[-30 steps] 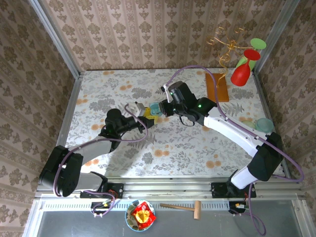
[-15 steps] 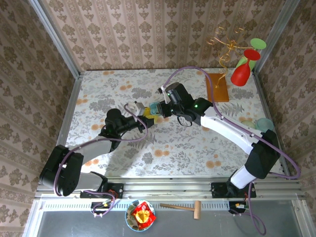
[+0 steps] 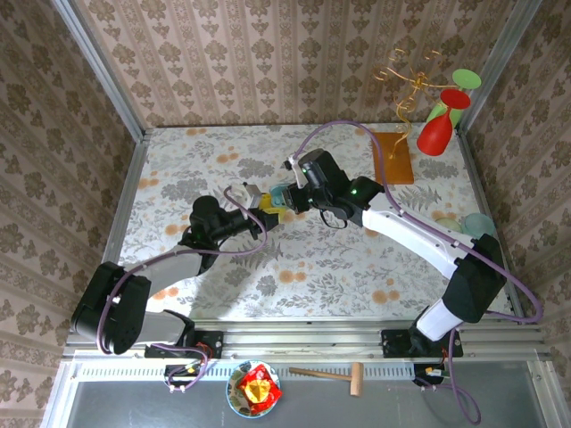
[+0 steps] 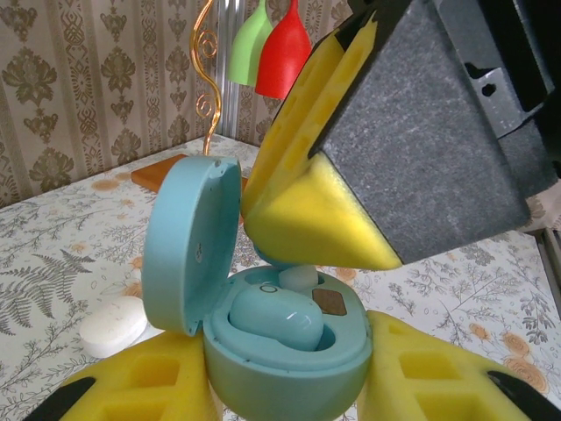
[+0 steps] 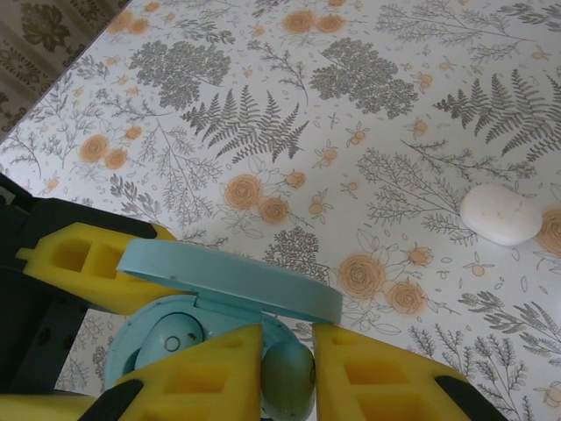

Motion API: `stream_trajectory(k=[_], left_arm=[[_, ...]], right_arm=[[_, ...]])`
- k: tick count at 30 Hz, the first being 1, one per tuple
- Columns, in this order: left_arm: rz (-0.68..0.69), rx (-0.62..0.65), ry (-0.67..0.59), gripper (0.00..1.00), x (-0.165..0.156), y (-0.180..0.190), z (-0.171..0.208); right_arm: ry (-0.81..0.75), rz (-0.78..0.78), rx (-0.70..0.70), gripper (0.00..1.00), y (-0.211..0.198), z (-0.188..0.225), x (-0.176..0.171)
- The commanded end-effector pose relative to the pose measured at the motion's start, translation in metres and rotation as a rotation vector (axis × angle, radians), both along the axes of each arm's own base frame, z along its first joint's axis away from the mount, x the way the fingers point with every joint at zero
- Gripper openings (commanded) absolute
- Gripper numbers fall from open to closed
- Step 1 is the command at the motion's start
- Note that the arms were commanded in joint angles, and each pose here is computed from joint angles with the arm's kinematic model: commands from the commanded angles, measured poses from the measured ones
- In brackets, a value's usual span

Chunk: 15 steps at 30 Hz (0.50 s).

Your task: Insert wireless bluetooth earbuds into charging case

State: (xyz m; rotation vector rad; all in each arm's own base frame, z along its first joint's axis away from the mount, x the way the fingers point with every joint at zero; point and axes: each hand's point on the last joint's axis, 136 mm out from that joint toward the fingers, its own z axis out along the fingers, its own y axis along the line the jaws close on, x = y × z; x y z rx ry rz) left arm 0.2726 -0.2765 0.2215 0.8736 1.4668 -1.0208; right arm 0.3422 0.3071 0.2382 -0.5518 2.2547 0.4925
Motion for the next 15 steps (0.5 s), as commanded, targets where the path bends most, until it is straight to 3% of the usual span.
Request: stream_trajectory(k=[1, 10, 15], left_arm=[[-0.008, -0.05, -0.062, 0.26, 0.002, -0.001, 0.028], [-0.008, -0.049, -0.063, 0.26, 0.001, -0.001, 0.027], [-0.006, -0.046, -0.063, 0.26, 0.001, 0.0, 0.026]], right_arm=[[0.007, 0.051, -0.019, 0.2, 0.008, -0.002, -0.006], [-0.013, 0.063, 0.01, 0.27, 0.014, 0.008, -0.008], [-0.048, 0.044, 0.053, 0.36, 0.009, 0.023, -0.009]])
